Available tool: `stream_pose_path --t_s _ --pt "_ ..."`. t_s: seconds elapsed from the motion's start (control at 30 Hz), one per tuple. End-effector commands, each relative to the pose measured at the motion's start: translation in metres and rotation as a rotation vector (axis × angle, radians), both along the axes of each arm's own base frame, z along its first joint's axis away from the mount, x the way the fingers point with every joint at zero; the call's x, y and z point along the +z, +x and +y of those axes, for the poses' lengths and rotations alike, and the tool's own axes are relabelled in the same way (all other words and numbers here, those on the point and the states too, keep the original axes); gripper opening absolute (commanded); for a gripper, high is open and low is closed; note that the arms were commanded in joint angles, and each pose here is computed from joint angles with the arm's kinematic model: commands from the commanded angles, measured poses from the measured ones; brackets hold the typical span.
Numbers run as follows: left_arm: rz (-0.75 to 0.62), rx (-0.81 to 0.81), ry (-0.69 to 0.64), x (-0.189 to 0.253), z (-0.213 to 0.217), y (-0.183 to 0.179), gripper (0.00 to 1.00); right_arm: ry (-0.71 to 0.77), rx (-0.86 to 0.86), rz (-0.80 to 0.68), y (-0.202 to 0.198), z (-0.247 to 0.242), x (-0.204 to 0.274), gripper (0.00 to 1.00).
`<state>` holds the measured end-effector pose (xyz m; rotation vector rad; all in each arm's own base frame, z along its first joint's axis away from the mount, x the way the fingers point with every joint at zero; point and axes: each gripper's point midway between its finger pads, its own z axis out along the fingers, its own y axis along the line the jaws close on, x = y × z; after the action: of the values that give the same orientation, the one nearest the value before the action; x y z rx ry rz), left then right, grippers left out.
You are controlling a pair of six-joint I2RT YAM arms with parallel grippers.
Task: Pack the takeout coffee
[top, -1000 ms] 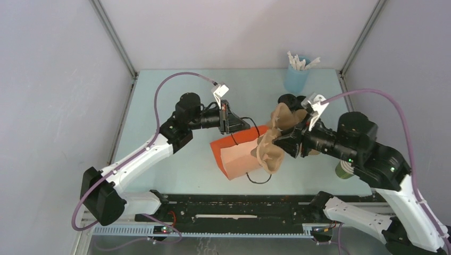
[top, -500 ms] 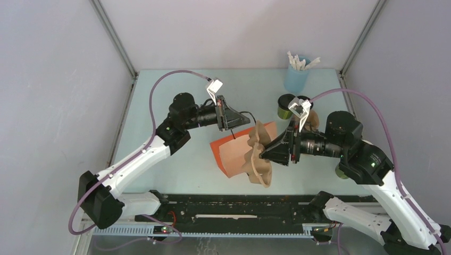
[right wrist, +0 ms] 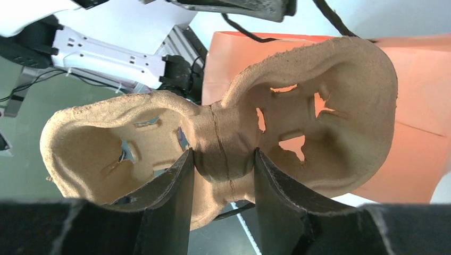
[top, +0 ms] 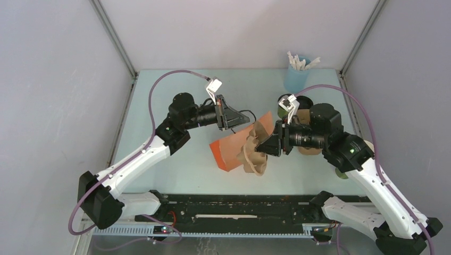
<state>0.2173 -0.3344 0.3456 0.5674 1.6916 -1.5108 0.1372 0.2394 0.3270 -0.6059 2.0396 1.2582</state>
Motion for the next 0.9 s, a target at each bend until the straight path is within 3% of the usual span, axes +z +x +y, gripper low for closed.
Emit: stream_pose_path --t_s 0.0,0.47,0.6,0.87 --pt "-0.015 0.010 -0.023 0.005 0.006 -0.004 0.00 -0.053 -0.072 -0.041 0.017 -0.007 -0.008 0.33" --pt "0.004 0.000 -0.037 0.004 0.005 -0.006 0.00 -0.236 -0.225 -0.133 0.035 -0.018 -0.022 0.32" --pt "0.014 -0.003 -0.043 0.004 0.004 -0.006 0.00 -0.258 -0.281 -0.130 0.037 -0.017 -0.020 0.26" --pt "0.025 -0.009 -0.054 0.004 0.003 -0.007 0.00 -0.434 -0.373 -0.252 0.046 -0.017 -0.030 0.27"
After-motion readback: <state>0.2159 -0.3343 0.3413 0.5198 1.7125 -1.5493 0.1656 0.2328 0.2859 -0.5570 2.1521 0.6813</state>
